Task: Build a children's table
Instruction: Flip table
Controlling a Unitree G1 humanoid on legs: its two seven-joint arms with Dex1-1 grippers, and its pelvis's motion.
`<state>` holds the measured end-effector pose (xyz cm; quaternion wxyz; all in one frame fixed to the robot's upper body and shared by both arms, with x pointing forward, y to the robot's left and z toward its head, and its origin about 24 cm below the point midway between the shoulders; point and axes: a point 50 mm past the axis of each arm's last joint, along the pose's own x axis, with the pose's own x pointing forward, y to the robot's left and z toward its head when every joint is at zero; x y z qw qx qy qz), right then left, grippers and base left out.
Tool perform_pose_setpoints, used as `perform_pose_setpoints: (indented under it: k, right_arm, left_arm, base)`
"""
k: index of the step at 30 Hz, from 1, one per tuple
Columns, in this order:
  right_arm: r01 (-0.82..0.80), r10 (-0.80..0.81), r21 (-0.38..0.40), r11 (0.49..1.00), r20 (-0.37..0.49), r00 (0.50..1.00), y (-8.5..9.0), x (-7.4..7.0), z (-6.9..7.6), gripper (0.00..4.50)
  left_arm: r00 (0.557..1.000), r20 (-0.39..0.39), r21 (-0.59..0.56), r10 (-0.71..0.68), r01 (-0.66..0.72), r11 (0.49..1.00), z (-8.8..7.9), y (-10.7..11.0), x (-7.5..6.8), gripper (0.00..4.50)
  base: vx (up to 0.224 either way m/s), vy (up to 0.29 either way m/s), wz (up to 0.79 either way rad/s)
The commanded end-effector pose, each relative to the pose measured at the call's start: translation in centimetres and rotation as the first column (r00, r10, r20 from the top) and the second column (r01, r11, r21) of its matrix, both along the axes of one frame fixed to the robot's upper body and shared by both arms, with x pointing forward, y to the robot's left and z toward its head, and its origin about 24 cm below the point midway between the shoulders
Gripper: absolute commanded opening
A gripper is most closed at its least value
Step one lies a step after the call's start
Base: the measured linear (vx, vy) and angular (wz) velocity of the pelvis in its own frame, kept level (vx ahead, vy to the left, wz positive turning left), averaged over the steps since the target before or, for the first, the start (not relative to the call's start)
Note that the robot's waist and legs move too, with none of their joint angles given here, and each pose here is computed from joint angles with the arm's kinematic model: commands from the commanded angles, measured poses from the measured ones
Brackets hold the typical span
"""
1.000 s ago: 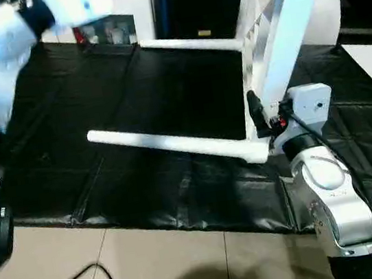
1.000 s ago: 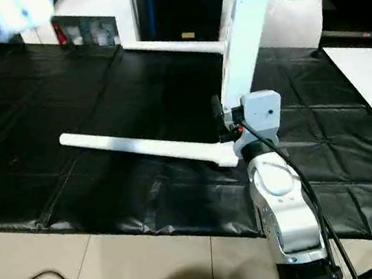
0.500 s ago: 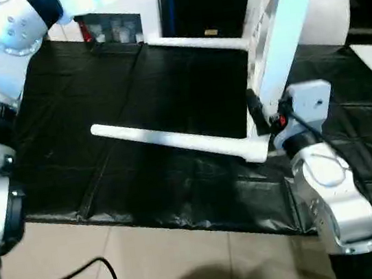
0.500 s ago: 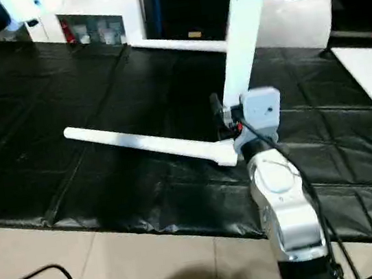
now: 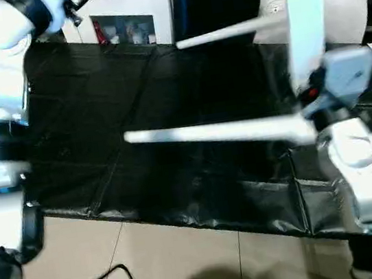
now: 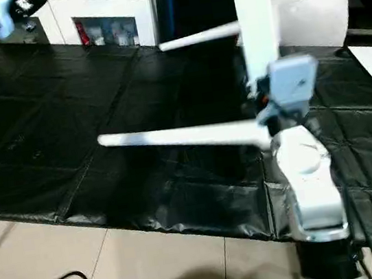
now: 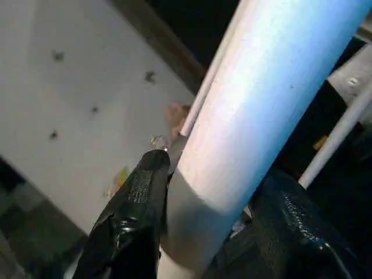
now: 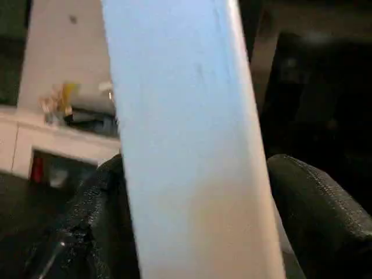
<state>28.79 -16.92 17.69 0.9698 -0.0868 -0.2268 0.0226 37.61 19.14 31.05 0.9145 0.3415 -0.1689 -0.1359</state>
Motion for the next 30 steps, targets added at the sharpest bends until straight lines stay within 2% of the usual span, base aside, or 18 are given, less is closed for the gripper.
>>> perform_pose_setpoints:
  k: [1, 2, 6, 7, 9, 10, 11, 12, 15, 19, 21, 24, 30]
  right_arm:
    - [-0.127, 0.129, -0.045, 0.991, 0.024, 0.991, 1.8, -0.3, 0.3, 3.72]
    - [-0.129, 0.13, -0.047, 0.991, 0.027, 0.991, 1.8, -0.3, 0.4, 3.72]
    - [-0.161, 0.177, -0.105, 0.981, 0.164, 0.97, 1.9, -1.0, 2.7, 3.72]
    - [-0.162, 0.178, -0.106, 0.981, 0.167, 0.97, 1.9, -1.0, 2.8, 3.72]
    - [-0.17, 0.19, -0.106, 0.98, 0.21, 0.959, 1.8, -1.1, 3.8, 3.72]
    - [-0.171, 0.186, -0.08, 0.982, 0.247, 0.951, 1.5, -1.1, 4.7, 3.72]
    - [-0.171, 0.186, -0.08, 0.982, 0.247, 0.951, 1.5, -1.1, 4.7, 3.72]
    - [-0.192, 0.211, -0.093, 0.977, 0.278, 0.937, 1.4, -1.1, 5.6, 3.72]
    - [-0.202, 0.226, -0.11, 0.973, 0.289, 0.93, 1.3, -1.1, 6.0, 3.72]
    - [-0.257, 0.287, -0.134, 0.957, 0.315, 0.905, 0.8, -0.8, 7.6, 3.72]
    - [-0.285, 0.312, -0.133, 0.949, 0.303, 0.9, 0.6, -0.6, 7.8, 3.72]
    - [-0.366, 0.393, -0.144, 0.919, 0.277, 0.877, 0.0, -0.1, 9.0, 3.72]
    - [-0.426, 0.457, -0.165, 0.889, 0.285, 0.843, -0.8, 0.4, 10.9, 3.72]
  left_arm:
    - [0.992, -0.054, -0.34, -0.111, 0.087, 0.937, -0.3, -0.3, 0.2, 1.84]
    - [0.992, -0.055, -0.342, -0.112, 0.086, 0.936, -0.3, -0.3, 0.2, 1.84]
    - [0.989, -0.09, -0.415, -0.113, 0.066, 0.907, -0.9, -0.3, -0.1, 1.87]
    - [0.989, -0.091, -0.416, -0.113, 0.066, 0.907, -0.9, -0.3, -0.1, 1.87]
    - [0.988, -0.108, -0.449, -0.107, 0.047, 0.892, -1.3, -0.3, -0.3, 1.87]
    - [0.987, -0.124, -0.455, -0.101, 0.034, 0.89, -1.7, -0.3, -0.5, 1.87]
    - [0.987, -0.124, -0.455, -0.101, 0.034, 0.89, -1.7, -0.3, -0.5, 1.87]
    - [0.986, -0.139, -0.473, -0.095, 0.019, 0.881, -2.1, -0.2, -0.7, 1.87]
    - [0.985, -0.147, -0.485, -0.094, 0.01, 0.874, -2.3, -0.2, -0.9, 1.87]
    - [0.981, -0.175, -0.529, -0.083, -0.023, 0.848, -3.2, -0.2, -1.7, 1.87]
    - [0.98, -0.183, -0.535, -0.083, -0.028, 0.844, -3.5, -0.1, -1.9, 1.87]
    - [0.974, -0.215, -0.551, -0.069, -0.062, 0.832, -4.7, 0.1, -2.6, 1.87]
    - [0.965, -0.261, -0.556, -0.033, -0.122, 0.822, -6.7, 0.6, -3.9, 1.87]
  base:
    - [0.0, 0.0, 0.0]
    - [0.0, 0.0, 0.0]
    - [0.0, 0.0, 0.0]
    - [0.0, 0.0, 0.0]
    - [0.0, 0.0, 0.0]
    - [0.0, 0.0, 0.0]
    - [0.0, 0.0, 0.0]
    - [0.0, 0.0, 0.0]
    - [0.0, 0.0, 0.0]
    - [0.0, 0.0, 0.0]
    - [0.0, 0.0, 0.0]
    - [0.0, 0.0, 0.0]
    - [0.0, 0.0, 0.0]
